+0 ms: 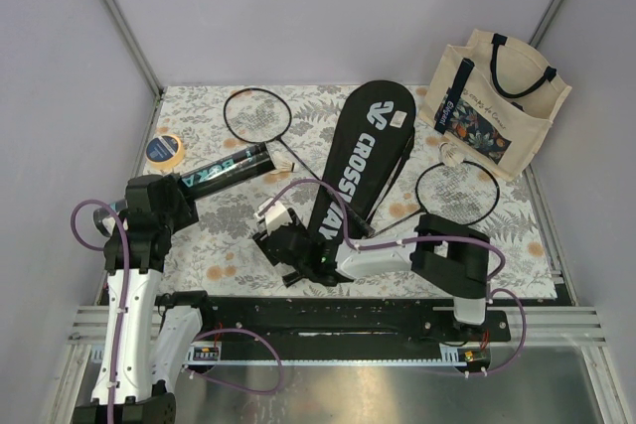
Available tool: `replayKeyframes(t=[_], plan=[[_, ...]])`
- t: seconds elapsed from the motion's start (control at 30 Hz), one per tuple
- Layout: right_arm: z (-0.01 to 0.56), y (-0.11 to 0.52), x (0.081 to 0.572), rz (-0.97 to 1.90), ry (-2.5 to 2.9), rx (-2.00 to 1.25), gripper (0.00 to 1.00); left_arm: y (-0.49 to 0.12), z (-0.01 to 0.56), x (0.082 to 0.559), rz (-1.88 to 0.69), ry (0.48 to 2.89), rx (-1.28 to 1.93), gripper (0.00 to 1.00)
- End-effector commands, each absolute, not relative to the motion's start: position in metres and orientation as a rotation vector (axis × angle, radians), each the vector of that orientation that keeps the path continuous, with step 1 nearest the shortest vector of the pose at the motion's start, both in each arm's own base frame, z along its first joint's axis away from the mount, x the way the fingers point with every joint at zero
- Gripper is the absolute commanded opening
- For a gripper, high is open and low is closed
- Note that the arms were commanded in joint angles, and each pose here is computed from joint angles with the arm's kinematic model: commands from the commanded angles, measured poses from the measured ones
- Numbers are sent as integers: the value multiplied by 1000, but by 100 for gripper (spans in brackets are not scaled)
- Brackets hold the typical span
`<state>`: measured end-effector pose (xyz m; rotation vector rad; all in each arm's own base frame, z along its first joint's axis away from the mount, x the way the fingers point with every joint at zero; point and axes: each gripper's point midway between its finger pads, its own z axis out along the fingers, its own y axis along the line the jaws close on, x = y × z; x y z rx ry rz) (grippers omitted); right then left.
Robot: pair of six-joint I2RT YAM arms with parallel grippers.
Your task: Pack up the badminton gear
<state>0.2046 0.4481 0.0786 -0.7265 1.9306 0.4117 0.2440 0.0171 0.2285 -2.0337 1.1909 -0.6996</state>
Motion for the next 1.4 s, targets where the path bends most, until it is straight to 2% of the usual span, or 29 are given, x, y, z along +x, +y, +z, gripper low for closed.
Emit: replayKeyframes(t=[0.0,0.07,0.17,0.3,0.43,0.57,0.7,0.8,0.97,1.13,1.37], plan=[[81,452,216,331,1897,-690,68,19,244,252,-755,1148,-1982,26],[76,453,217,326,1901,-685,67,19,243,253,-752,1153,-1983,26],[74,452,220,310,1897,-673,59,19,243,252,-754,1154,-1983,26],[74,450,224,299,1875,-644,45,16,237,253,-754,1171,-1992,25],[77,447,226,307,1841,-624,28,11,231,255,-761,1208,-1994,25],[79,448,227,318,1828,-609,17,9,227,254,-763,1222,-1999,25],[76,449,226,324,1834,-620,14,9,223,253,-758,1229,-2001,25],[74,446,225,324,1835,-624,7,9,221,252,-750,1235,-2001,25],[98,436,224,355,1808,-596,0,6,212,253,-740,1273,-1999,25],[131,408,222,417,1781,-558,0,-9,205,258,-804,1360,-1993,25],[172,337,232,472,1771,-440,0,-24,212,256,-889,1430,-1948,25]])
